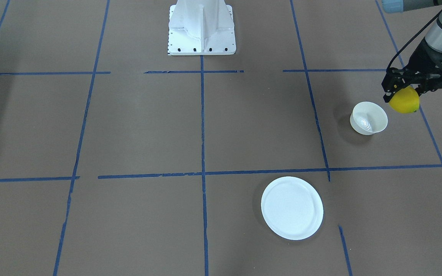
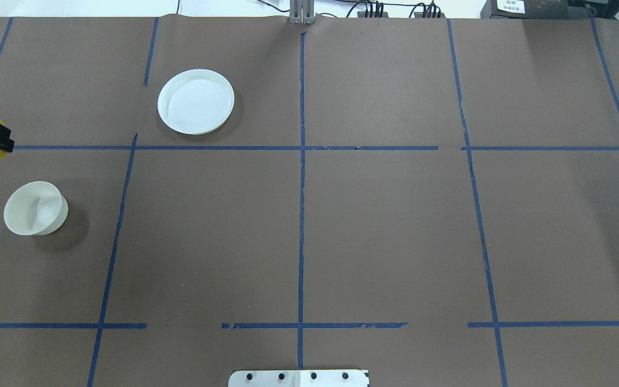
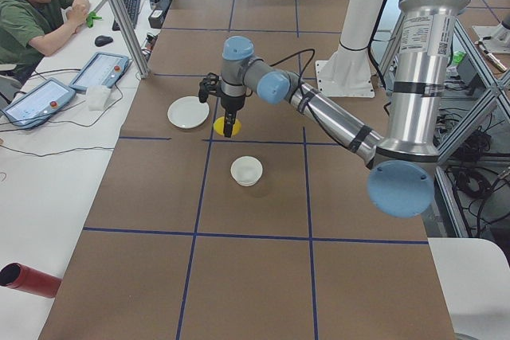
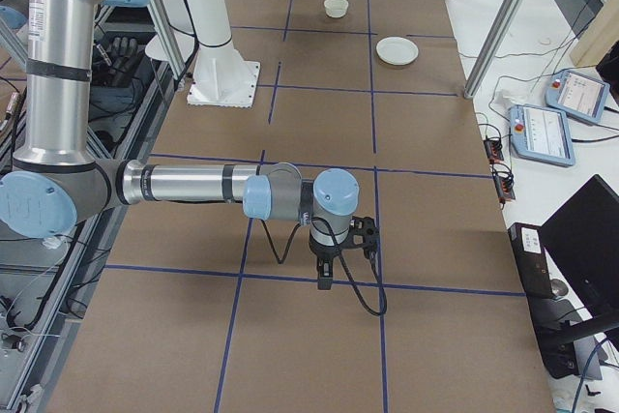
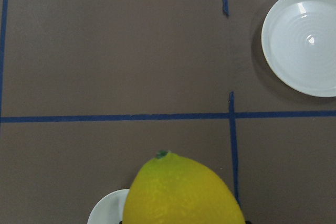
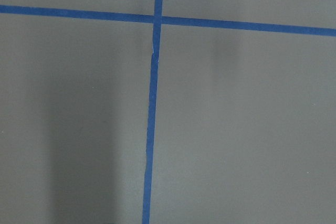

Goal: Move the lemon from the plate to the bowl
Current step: 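Lift the lemon with the left gripper and carry it toward the white bowl, then lower the lemon into the white bowl and open the left gripper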

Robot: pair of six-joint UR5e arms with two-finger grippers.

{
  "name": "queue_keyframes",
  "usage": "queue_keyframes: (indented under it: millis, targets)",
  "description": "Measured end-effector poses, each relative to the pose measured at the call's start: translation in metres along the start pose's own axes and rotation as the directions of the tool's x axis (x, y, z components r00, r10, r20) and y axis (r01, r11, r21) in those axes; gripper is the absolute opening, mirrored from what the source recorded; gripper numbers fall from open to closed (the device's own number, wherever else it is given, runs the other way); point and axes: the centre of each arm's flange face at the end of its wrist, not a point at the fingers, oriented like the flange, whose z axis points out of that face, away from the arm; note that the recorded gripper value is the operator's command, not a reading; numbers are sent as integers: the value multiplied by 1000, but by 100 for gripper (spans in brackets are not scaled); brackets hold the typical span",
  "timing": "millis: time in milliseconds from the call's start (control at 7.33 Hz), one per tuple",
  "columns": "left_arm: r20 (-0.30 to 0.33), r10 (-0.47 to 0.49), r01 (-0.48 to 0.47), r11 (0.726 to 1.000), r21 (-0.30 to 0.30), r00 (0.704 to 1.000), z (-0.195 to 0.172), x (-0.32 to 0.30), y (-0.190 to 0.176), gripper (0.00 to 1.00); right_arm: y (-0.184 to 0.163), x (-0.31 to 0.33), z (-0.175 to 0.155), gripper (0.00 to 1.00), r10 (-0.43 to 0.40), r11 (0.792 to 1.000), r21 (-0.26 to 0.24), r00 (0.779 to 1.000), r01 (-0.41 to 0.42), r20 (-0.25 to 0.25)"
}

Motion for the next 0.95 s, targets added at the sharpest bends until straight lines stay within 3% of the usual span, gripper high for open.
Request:
queue_keyframes:
  millis: [409,955]
  targets:
    - [-1,-20,20,999,25,1000,69,-45,16,0,0,0,0,100,0,1000,0,1000,0,0]
    - [-19,-8,7,999,-50,1000,123,-38,37,0,0,0,0,100,0,1000,-1,1000,0,0]
